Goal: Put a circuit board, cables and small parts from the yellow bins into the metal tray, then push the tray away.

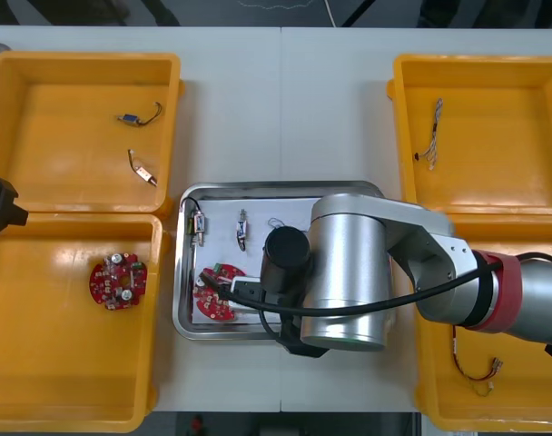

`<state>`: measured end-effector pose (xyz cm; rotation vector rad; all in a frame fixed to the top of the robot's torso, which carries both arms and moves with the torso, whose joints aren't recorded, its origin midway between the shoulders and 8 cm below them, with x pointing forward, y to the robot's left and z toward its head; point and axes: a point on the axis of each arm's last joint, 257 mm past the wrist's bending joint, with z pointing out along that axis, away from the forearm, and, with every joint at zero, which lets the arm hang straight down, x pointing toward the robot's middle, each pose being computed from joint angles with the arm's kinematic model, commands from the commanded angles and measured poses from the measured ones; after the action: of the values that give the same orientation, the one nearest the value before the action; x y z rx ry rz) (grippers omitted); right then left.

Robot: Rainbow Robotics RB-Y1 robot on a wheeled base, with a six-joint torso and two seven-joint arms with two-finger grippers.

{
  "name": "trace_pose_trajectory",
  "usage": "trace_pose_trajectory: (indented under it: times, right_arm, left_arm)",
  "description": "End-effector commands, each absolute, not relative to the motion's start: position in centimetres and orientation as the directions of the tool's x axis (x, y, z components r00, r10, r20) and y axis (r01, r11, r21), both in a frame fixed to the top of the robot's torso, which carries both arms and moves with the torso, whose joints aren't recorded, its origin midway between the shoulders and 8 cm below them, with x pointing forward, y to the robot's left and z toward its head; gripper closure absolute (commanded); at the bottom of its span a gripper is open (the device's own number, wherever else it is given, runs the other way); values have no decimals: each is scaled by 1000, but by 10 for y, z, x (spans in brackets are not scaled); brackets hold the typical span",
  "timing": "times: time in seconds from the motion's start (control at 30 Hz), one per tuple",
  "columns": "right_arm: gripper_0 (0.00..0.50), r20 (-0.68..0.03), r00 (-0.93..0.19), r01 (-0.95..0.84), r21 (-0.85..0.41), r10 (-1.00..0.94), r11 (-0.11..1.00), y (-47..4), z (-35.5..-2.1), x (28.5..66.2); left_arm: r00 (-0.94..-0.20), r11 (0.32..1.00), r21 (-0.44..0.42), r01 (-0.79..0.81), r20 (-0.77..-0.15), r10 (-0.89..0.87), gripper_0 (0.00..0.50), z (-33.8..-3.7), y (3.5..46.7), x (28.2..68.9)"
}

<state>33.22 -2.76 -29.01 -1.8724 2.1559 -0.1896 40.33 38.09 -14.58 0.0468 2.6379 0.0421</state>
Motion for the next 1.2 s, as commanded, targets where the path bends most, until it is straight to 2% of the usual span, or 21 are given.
trace_pose_trajectory:
  times: [0.03,0.37,0.8,1.0,1.03,1.07,1.1,1.13,1.17,1.2]
  right_arm:
    - [0,-131,-21,-947,-316,-991,62,-1,-287,325]
    - [0,-98,6,-945,-326,-995,27,4,-303,318]
    - [0,-69,9,-931,-364,-998,17,-1,-325,329]
    - [0,-79,11,-935,-355,-997,17,5,-325,325]
    - [14,-81,11,-935,-354,-997,18,6,-325,324]
    - [76,-81,13,-935,-354,-997,17,7,-325,324]
    - [185,-83,12,-936,-352,-997,17,7,-325,323]
    - [185,-83,12,-936,-352,-997,17,7,-325,323]
    - [364,-83,7,-937,-348,-997,22,7,-325,322]
    - [404,-85,8,-937,-348,-996,22,8,-325,321]
  left_arm:
    - [-841,998,59,6,-540,37,0,-108,393,414]
    - [-852,999,43,5,-523,27,0,-109,396,413]
    - [-857,999,35,3,-515,21,0,-109,397,412]
    - [-860,999,35,1,-509,19,0,-111,399,411]
    - [-861,1000,31,1,-508,16,0,-112,398,411]
    - [-861,1000,31,0,-508,16,0,-112,399,411]
    - [-862,1000,29,-1,-506,14,0,-112,399,411]
    - [-862,1000,29,-1,-506,14,0,-112,399,411]
    - [-864,1000,30,0,-504,16,0,-113,399,411]
    - [-863,999,32,0,-504,16,0,-113,399,411]
